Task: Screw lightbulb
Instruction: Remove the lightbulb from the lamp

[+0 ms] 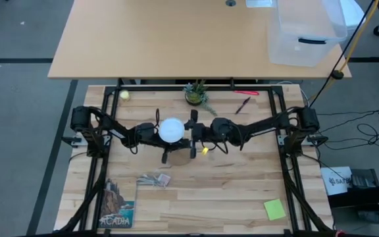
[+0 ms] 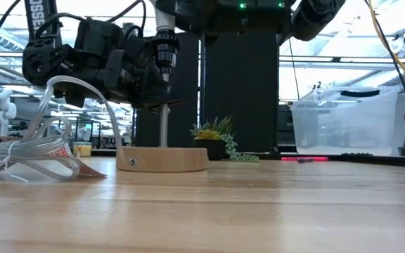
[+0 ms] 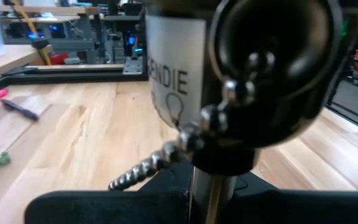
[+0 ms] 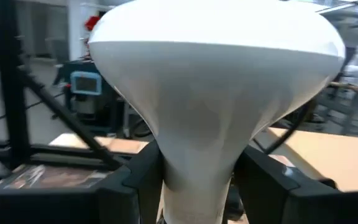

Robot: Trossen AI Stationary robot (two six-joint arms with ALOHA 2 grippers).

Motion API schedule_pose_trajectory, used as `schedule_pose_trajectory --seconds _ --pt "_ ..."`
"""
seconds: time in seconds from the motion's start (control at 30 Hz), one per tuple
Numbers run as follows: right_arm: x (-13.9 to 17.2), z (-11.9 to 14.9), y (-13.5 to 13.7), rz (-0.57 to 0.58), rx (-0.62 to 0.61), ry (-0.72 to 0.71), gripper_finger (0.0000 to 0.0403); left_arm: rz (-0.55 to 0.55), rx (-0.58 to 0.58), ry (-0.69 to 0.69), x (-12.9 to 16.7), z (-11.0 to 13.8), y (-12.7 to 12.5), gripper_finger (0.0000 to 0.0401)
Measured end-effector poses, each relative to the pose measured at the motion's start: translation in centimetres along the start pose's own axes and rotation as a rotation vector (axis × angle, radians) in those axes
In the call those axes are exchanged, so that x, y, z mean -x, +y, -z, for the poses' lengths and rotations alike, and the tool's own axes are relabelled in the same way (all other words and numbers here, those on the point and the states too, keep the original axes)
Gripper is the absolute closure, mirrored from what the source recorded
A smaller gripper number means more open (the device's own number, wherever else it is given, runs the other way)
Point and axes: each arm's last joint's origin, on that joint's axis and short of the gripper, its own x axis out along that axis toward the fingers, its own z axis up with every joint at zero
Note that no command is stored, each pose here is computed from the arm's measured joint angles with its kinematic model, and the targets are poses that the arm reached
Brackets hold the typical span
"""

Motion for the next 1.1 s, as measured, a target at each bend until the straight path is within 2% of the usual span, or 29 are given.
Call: schedule_pose_trajectory --seconds 0.4,0.67,0.9,1.1 --pt "0.4 0.1 -3.2 -0.27 0.046 -0.015 0.0239 0.067 -0.009 0.003 -0.1 0.0 -0.2 0.0378" --pt "0.6 0.2 -4.4 -0.367 0.062 -0.04 0.0239 0.088 -0.007 0.002 -0.1 0.0 -0.3 0.0378" --pt "-0.3 -0.7 -4.6 -0.368 0.039 -0.013 0.0234 0.103 -0.001 -0.002 0.0 0.0 -0.4 0.0379" --pt "-0.5 -1.0 -4.2 -0.324 0.005 0.008 0.0189 0.097 0.002 -0.001 0.0 0.0 -0.3 0.0379"
